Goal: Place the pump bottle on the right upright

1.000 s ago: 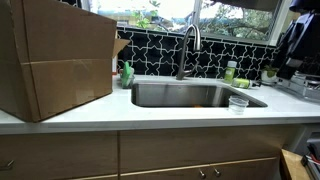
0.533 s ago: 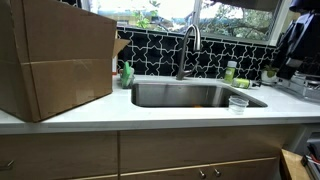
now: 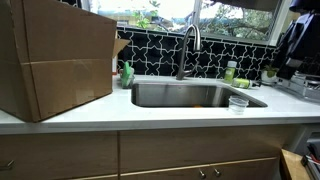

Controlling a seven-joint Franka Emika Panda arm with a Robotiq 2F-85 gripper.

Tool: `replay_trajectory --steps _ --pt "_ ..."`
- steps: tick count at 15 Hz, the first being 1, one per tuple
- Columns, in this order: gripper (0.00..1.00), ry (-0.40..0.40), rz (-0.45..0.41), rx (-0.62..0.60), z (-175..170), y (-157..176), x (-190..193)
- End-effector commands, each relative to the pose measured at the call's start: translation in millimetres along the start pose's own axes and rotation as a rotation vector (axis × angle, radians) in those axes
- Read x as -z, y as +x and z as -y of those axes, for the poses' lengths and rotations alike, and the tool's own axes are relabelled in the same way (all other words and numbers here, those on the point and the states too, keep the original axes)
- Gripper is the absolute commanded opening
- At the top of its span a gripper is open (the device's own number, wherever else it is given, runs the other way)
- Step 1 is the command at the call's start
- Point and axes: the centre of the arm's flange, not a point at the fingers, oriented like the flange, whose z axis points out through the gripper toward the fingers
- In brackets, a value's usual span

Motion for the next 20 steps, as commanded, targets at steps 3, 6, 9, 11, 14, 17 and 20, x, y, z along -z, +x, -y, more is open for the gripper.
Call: replay_trajectory --steps 3,6,9,11,14,17,20 --pt "1.0 0.0 0.0 0.0 0 0 0" --pt "1.0 0.008 0.027 -0.13 -14 10 -2" --pt "1.0 0.018 0.05 -0.294 -60 11 -12" --pt "1.0 0.021 0.068 -0.397 -91 9 -21" --pt "1.0 0.016 0.096 -0.558 -142 -3 -43" --pt "1.0 0.033 0.139 -0.718 -177 -23 -57" --pt "1.0 0.03 0.133 -0.678 -178 -7 -57"
